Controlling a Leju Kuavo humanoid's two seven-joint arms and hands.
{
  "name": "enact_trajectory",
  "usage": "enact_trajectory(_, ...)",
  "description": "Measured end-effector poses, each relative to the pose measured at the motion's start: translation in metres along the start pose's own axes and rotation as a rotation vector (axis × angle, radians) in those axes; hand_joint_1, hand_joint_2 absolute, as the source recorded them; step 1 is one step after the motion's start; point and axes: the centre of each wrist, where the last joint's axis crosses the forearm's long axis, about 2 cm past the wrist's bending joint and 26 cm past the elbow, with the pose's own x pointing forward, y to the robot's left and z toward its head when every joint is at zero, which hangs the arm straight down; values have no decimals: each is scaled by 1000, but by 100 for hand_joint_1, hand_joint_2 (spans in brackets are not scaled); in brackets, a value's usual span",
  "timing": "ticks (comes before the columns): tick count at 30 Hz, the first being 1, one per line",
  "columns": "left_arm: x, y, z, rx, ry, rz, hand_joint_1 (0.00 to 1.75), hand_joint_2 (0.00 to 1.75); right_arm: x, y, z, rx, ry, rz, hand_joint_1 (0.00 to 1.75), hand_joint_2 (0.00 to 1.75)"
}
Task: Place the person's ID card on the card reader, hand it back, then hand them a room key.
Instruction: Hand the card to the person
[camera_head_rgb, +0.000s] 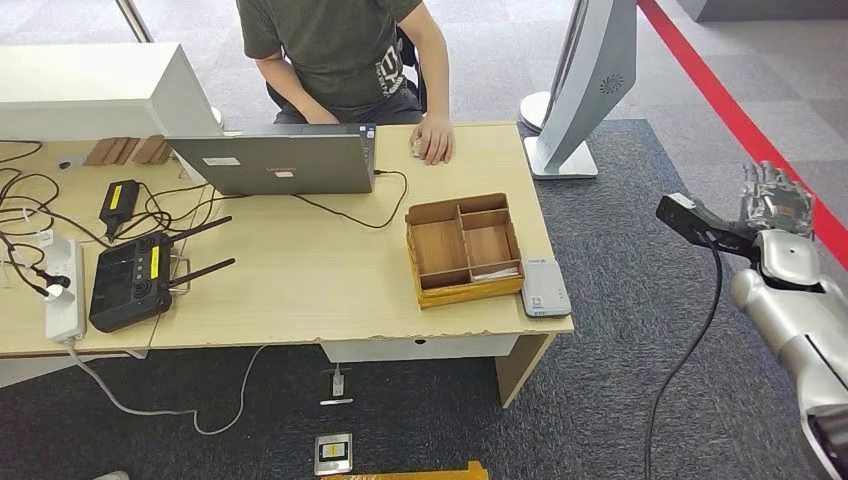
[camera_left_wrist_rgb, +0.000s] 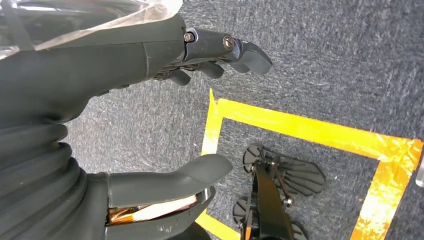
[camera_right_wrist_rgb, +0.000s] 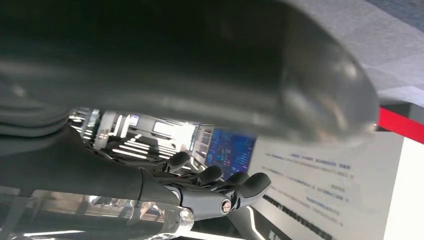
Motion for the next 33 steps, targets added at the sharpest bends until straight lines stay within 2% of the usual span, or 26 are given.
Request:
enact_trajectory(3, 0, 0, 0, 2, 1, 1, 0, 175, -4, 2, 1, 6, 9, 2, 0, 175)
enact_trajectory(6, 1, 0, 0, 12, 9, 4, 0, 175, -32, 35, 18, 102, 72, 20, 0, 175)
enact_trajectory(10, 2, -2, 0, 12, 12, 6, 0, 175, -66, 91, 59, 227, 148, -18, 0, 0)
enact_trajectory(14, 2, -3, 0, 10, 5, 7, 0, 175, -84, 144, 113, 348, 197, -70, 0, 0)
enact_trajectory(17, 3, -3, 0, 15, -5, 9, 0, 175, -90, 171, 147, 437, 219, -102, 0, 0)
enact_trajectory(21, 3, -1, 0, 22, -11, 12, 0, 175, -88, 201, 192, 554, 262, -196, 0, 175)
enact_trajectory(25, 3, 1, -1, 21, -15, 18, 0, 175, -79, 224, 236, 652, 325, -310, 0, 175)
enact_trajectory(29, 3, 1, -1, 22, -14, 31, 0, 175, -68, 240, 274, 711, 377, -374, 0, 0)
enact_trajectory(32, 4, 1, -1, 29, -13, 36, 0, 175, -57, 249, 299, 760, 418, -413, 0, 0)
enact_trajectory(33, 4, 1, -1, 31, -12, 37, 0, 175, -54, 251, 306, 776, 434, -425, 0, 44)
